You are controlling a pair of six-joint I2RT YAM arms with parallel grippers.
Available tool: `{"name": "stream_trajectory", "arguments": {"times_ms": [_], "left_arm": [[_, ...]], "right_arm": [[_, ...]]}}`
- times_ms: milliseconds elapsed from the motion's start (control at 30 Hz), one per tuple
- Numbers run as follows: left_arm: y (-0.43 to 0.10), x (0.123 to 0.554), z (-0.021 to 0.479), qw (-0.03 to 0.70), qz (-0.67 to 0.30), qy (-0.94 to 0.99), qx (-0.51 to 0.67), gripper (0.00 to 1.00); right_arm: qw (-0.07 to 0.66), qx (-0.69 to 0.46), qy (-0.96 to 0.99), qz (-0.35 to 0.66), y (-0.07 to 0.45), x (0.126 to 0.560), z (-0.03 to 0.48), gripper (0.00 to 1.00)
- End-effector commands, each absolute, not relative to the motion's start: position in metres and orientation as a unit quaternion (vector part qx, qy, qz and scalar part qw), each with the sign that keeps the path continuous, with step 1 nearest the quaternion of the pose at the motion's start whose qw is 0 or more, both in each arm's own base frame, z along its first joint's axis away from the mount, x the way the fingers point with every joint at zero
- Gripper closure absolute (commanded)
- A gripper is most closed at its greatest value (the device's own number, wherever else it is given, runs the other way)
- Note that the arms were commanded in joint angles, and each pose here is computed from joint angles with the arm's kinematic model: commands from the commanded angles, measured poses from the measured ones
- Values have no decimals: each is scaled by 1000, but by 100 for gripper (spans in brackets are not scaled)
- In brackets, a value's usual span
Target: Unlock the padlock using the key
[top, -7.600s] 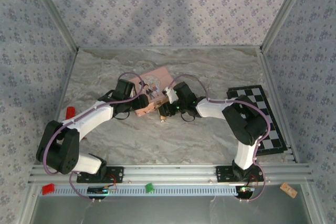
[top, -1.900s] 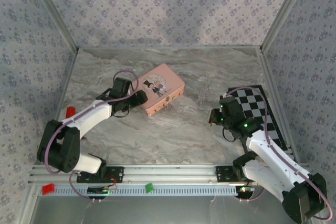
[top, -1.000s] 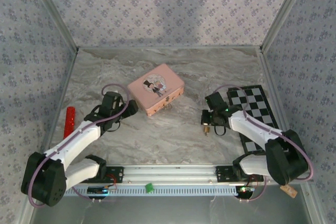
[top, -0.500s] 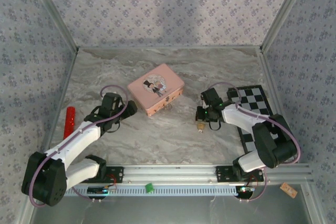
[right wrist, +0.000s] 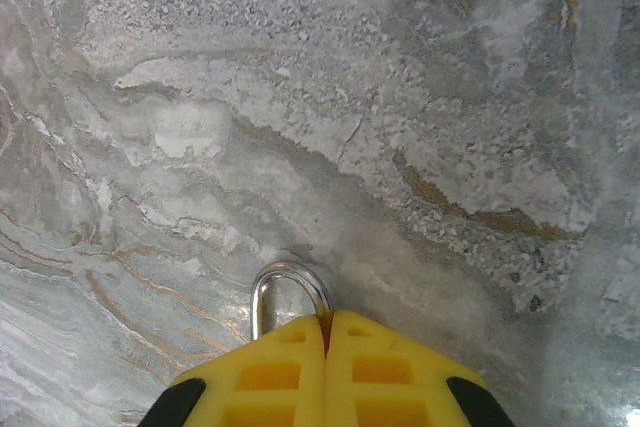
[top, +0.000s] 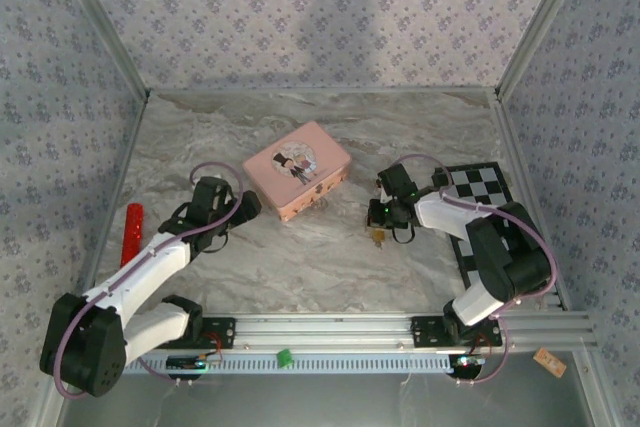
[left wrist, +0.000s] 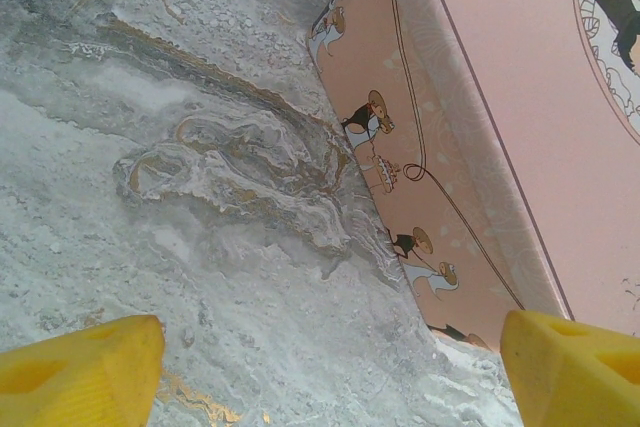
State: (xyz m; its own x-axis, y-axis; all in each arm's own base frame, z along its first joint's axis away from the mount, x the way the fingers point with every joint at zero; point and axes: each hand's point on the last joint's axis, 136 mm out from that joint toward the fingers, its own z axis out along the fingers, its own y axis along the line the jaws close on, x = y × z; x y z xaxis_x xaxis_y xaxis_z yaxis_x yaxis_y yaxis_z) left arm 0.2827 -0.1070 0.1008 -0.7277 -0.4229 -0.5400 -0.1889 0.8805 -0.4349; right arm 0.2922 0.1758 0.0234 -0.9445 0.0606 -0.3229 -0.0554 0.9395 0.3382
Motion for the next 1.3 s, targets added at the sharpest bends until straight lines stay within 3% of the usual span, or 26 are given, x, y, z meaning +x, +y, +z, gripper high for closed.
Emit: {"name": "stream_trajectory", "arguments": {"times_ms": [0, 133, 333, 500, 767, 967, 1133, 1267], "left_arm": [[-102, 286, 106, 341, -174, 907, -174, 13], [-102, 286, 108, 342, -174, 907, -173, 13], [-84, 285, 122, 364, -148, 902, -178, 12], [-59, 279, 143, 394, -125, 888, -200, 12], [-27, 268, 179, 478, -84, 848, -213, 11], [-14, 259, 177, 523, -79, 818, -226, 11], [4, 254, 172, 548, -30, 804, -231, 0], [22, 250, 173, 561, 27, 793, -234, 0]], "right_arm": [[171, -10, 969, 178, 178, 297, 28, 98], [173, -12, 969, 177, 177, 297, 32, 90], [199, -33, 965, 167, 171, 295, 54, 69], [241, -48, 961, 128, 153, 294, 88, 60], [421, -93, 898, 88, 124, 289, 182, 55], [546, -31, 833, 86, 90, 276, 218, 45], [591, -55, 798, 106, 94, 272, 210, 33], [594, -39, 801, 67, 79, 274, 205, 30]]}}
